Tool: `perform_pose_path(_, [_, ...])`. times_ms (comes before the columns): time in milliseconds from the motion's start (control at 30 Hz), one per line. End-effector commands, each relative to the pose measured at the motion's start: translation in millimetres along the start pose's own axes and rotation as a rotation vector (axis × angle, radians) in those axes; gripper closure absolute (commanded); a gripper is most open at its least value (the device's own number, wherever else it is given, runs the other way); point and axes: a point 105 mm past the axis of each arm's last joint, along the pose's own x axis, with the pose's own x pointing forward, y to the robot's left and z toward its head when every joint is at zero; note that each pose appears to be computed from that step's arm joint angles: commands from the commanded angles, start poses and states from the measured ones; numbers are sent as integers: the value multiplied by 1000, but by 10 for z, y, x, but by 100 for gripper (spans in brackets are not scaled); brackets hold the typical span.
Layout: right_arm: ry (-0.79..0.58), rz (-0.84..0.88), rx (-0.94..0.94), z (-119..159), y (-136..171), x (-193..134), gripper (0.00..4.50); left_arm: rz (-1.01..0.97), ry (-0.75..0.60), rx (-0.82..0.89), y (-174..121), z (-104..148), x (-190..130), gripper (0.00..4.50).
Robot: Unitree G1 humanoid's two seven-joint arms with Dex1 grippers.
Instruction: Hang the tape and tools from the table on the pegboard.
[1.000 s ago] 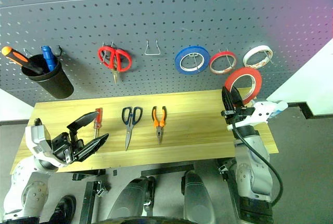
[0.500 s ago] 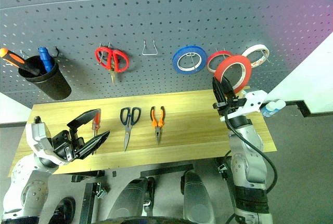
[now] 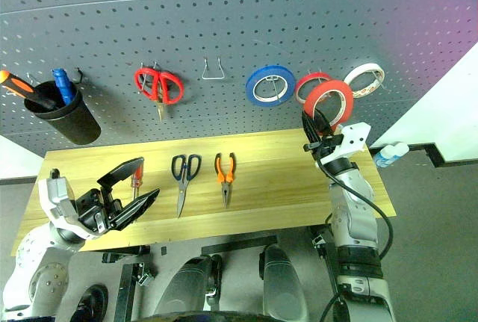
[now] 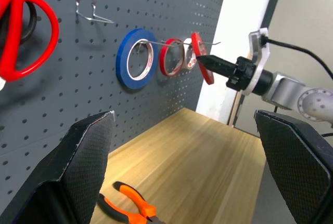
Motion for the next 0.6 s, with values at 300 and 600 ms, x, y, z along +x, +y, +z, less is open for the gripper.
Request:
perform_pose_path(300, [-17, -21, -47, 8, -135, -17, 65, -10, -6, 19, -37, 81, 22, 0])
perform_pose_path(600, [177, 20, 57, -347, 213, -322, 2, 10, -2, 25, -13, 85, 0, 0])
